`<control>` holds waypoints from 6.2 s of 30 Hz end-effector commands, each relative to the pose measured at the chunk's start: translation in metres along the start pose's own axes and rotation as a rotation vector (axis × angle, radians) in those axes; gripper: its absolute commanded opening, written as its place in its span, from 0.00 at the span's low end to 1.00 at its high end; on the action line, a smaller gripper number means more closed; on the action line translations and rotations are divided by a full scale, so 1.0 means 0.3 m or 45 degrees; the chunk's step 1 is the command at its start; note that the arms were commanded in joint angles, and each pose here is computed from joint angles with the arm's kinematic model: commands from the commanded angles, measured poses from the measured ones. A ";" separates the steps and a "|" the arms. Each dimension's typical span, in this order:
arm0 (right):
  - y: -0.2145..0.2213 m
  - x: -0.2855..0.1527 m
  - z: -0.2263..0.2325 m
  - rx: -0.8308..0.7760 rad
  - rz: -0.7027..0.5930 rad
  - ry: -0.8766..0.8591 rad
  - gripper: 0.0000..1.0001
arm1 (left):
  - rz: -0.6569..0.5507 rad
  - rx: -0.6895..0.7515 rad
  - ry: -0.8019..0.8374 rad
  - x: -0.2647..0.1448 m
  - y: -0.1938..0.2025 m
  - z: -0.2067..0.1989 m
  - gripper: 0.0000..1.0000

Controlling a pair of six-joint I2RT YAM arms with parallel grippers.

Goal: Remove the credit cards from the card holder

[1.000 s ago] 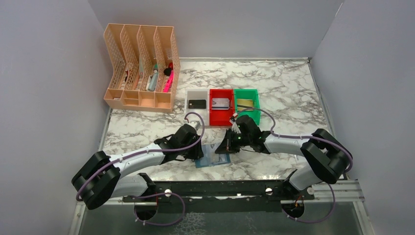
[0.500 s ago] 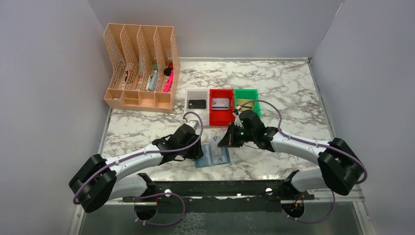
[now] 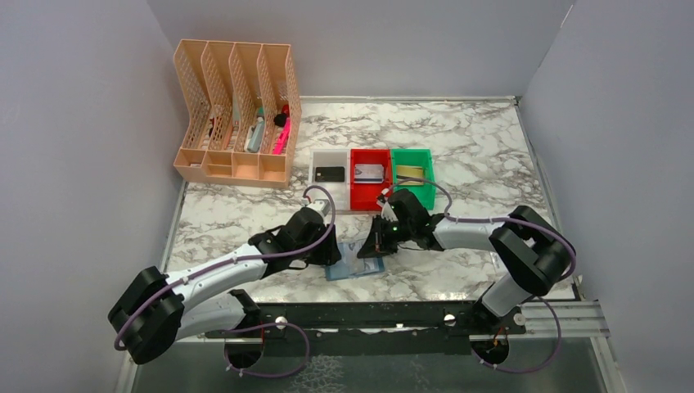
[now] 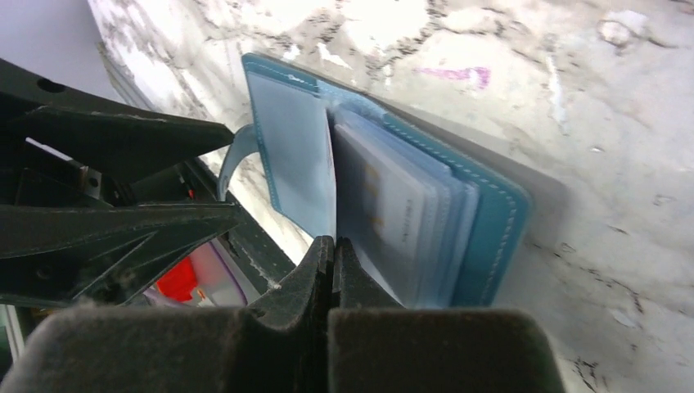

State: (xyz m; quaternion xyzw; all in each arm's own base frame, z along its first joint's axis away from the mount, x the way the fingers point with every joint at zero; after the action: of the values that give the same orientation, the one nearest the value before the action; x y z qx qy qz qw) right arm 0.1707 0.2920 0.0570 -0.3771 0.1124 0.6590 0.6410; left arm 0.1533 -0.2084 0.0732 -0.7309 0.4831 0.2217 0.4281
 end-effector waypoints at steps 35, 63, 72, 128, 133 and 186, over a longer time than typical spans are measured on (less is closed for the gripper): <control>-0.089 -0.167 0.167 -0.155 -0.344 -0.321 0.01 | -0.009 -0.126 0.595 -0.048 -0.110 -0.267 0.51; -0.135 -0.176 0.061 -0.133 -0.377 0.058 0.01 | -0.087 -0.136 0.361 -0.033 -0.122 -0.170 0.51; -0.376 -0.366 -0.009 -0.412 -0.660 0.667 0.01 | -0.272 -0.125 0.105 -0.089 -0.174 -0.064 0.78; -0.812 -0.011 -0.252 -1.937 -0.238 1.186 0.14 | -0.465 -0.165 -0.066 -0.179 -0.184 0.061 0.97; -0.818 -0.010 -0.232 -1.898 -0.273 1.154 0.25 | -0.467 -0.171 -0.058 -0.181 -0.181 0.061 0.97; -0.067 -0.185 -0.022 -0.141 -0.355 0.165 0.54 | 0.096 -0.020 0.420 -0.036 -0.048 -0.267 0.66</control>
State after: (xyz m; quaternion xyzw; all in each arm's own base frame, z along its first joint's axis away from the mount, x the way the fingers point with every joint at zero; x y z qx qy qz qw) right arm 0.1860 0.2292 0.0797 -0.5146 0.0894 0.5197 0.6761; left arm 0.1530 -0.2595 0.1229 -0.7367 0.5744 0.1353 0.3303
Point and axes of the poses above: each gripper's point midway between its finger pads, its own x axis out along the fingers, its own z axis along the line the jaws close on, y = z × x, the point moved 3 cm from there along -x, back along the fingers, and after that the axes turned 13 degrees about -x, right-handed, at the moved point
